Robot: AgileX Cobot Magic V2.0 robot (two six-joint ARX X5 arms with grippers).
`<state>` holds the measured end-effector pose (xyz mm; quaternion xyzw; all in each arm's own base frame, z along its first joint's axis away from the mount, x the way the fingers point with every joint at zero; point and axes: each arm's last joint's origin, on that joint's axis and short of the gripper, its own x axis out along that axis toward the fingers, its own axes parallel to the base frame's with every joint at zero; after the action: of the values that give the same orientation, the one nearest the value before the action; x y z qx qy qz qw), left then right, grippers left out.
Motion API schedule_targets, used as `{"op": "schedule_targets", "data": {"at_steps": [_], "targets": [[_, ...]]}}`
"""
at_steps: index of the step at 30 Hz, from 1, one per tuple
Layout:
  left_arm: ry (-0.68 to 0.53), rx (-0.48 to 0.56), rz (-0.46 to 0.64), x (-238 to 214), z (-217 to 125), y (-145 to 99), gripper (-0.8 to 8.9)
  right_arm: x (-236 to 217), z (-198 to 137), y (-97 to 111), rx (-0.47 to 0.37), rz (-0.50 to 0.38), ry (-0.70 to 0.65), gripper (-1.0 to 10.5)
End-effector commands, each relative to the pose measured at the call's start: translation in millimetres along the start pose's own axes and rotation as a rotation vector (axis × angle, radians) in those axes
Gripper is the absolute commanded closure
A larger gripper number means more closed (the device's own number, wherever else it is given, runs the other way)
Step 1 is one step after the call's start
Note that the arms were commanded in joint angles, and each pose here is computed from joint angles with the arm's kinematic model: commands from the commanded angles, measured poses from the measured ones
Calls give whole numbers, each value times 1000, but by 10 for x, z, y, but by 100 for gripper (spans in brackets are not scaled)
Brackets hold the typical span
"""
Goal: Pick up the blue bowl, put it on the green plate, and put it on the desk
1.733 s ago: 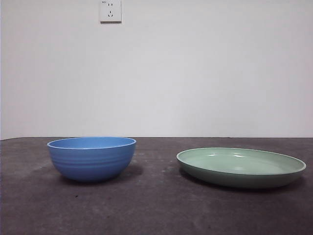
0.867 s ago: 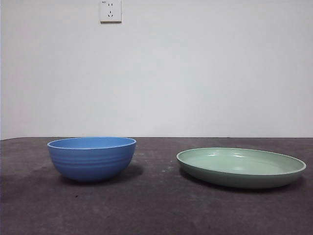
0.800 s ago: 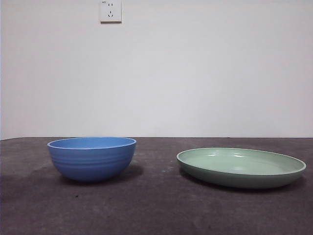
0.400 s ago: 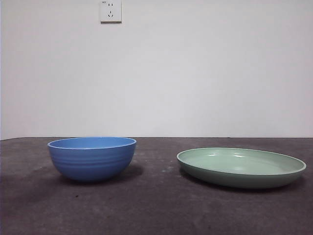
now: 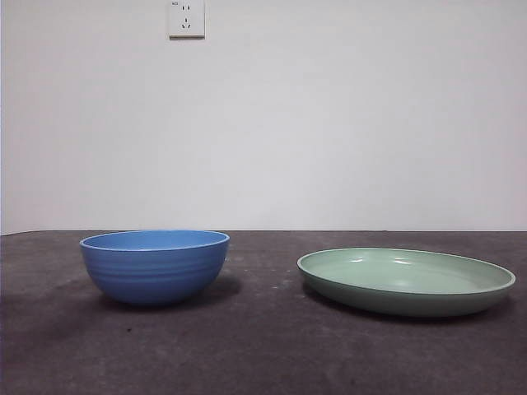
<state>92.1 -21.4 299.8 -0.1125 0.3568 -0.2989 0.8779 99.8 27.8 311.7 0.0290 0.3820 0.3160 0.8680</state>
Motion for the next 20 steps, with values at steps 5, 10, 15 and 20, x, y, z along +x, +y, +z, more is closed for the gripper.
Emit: {"op": "schedule_targets", "data": {"at_steps": [5,10,15,20], "targets": [[-9,-17,0,36,231,17,392,-27,48,14,10,1,-18,606],[26,-44,24,151,470,61,413,-27,48,14,10,1,-18,606],[80,-18,57,379,723,83,408,-27,48,14,10,1,-18,606],[140,22,150,691,913,102,408,-27,50,14,9,1,-20,606]]}}
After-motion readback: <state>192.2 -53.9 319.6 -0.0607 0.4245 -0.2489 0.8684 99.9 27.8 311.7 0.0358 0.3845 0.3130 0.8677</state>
